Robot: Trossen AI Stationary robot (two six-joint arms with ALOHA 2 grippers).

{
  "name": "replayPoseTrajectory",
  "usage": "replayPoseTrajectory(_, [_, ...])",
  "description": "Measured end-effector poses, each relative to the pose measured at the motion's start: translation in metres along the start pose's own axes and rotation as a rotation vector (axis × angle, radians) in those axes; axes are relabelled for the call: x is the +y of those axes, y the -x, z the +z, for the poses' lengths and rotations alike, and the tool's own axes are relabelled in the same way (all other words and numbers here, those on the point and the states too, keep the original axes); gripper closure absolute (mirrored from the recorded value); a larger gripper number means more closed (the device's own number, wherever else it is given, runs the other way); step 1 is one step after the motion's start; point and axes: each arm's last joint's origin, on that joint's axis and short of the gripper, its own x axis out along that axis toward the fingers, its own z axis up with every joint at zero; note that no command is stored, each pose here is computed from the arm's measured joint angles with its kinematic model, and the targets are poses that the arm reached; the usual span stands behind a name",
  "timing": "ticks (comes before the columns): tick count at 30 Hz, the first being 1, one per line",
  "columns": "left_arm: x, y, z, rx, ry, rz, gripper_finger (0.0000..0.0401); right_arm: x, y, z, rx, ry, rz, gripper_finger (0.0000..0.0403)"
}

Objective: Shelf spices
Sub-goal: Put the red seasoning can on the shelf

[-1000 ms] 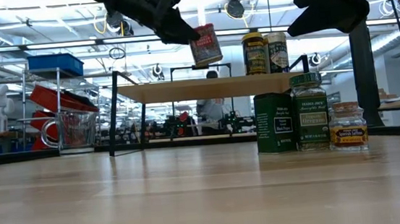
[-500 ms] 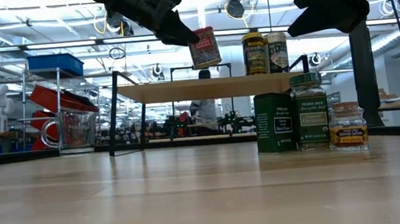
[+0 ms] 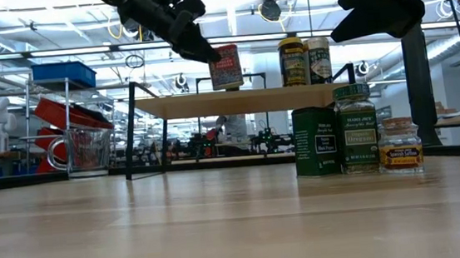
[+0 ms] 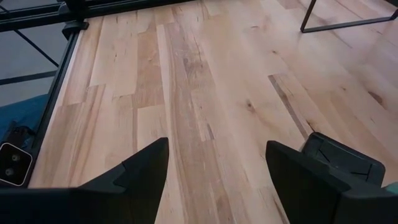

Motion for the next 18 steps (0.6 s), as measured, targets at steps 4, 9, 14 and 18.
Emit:
replayPoseTrajectory(4, [0.003,0.001,-0.001,0.001,0.007,0.007,0.0169,0.0,0.0,0.0,0.0,0.0,0.0,0.0147])
replayPoseTrajectory(9, [-0.003,-0.001,0.004,-0.028,-0.006,-0.005,0.0169,0.0,0.0,0.0,0.0,0.004,0.0,0.0147])
replayPoseTrajectory(14, [-0.01,-0.003,0.014,-0.095,-0.041,-0.009,0.0169,-0.001,-0.001,0.001,-0.001,0.005,-0.005,0.0147])
replayPoseTrajectory(18, [-0.009,-0.009,0.01,-0.071,-0.022,0.003,0.0169,-0.001,-0.001,0.001,-0.002,0.004,-0.006,0.0147])
